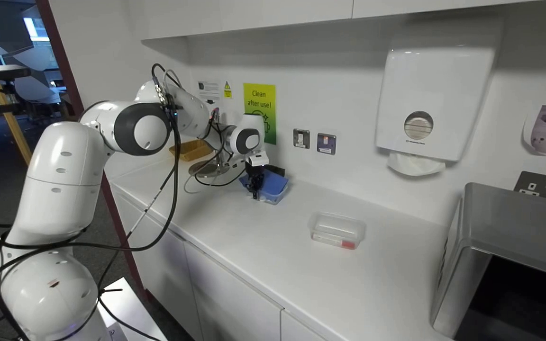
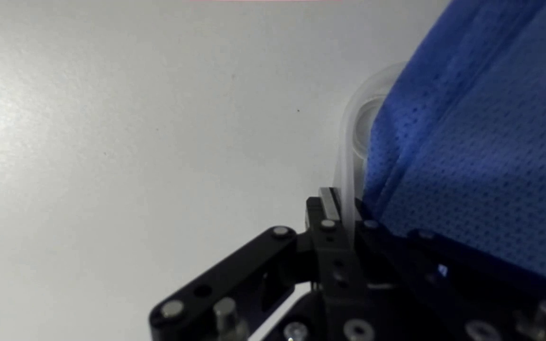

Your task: Move the lunch with the blue cloth closer to the edge, remove the blue cloth and put it on the counter

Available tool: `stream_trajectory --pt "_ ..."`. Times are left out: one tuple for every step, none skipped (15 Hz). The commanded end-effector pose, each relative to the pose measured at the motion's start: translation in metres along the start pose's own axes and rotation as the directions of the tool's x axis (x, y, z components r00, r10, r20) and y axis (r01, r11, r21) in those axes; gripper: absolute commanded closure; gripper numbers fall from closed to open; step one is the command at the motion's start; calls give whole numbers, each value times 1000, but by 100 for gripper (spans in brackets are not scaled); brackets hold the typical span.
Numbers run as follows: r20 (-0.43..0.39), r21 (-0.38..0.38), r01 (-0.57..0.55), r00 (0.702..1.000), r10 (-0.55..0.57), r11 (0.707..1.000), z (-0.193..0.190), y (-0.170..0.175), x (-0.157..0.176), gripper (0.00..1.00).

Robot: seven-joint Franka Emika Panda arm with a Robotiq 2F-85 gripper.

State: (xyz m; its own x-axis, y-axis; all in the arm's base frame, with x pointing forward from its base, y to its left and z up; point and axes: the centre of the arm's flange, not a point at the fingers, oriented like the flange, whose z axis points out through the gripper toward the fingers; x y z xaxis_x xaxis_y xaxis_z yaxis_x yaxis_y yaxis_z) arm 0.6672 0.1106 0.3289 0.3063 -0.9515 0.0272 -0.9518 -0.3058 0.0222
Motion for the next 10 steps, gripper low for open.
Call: stream_trajectory --pt "6 -33 -9 1000 9 999 -7 31 -20 99" --pt "9 -35 -8 1000 8 999 -6 34 -24 99" --pt "13 -36 -11 1000 11 999 -5 39 -29 99" --pt "14 -37 -17 1000 17 999 -5 43 -33 99" --pt "27 -41 -23 999 24 999 -3 47 -38 99" --pt "27 -45 -31 999 33 998 -3 50 -43 99" --pt "33 -51 -34 999 36 998 -1 53 -49 99" --pt "37 -55 -41 998 43 998 2 56 -56 99" --pt "43 -60 -49 998 51 997 4 59 -61 99" --pt "51 -64 -59 997 62 996 6 61 -68 99"
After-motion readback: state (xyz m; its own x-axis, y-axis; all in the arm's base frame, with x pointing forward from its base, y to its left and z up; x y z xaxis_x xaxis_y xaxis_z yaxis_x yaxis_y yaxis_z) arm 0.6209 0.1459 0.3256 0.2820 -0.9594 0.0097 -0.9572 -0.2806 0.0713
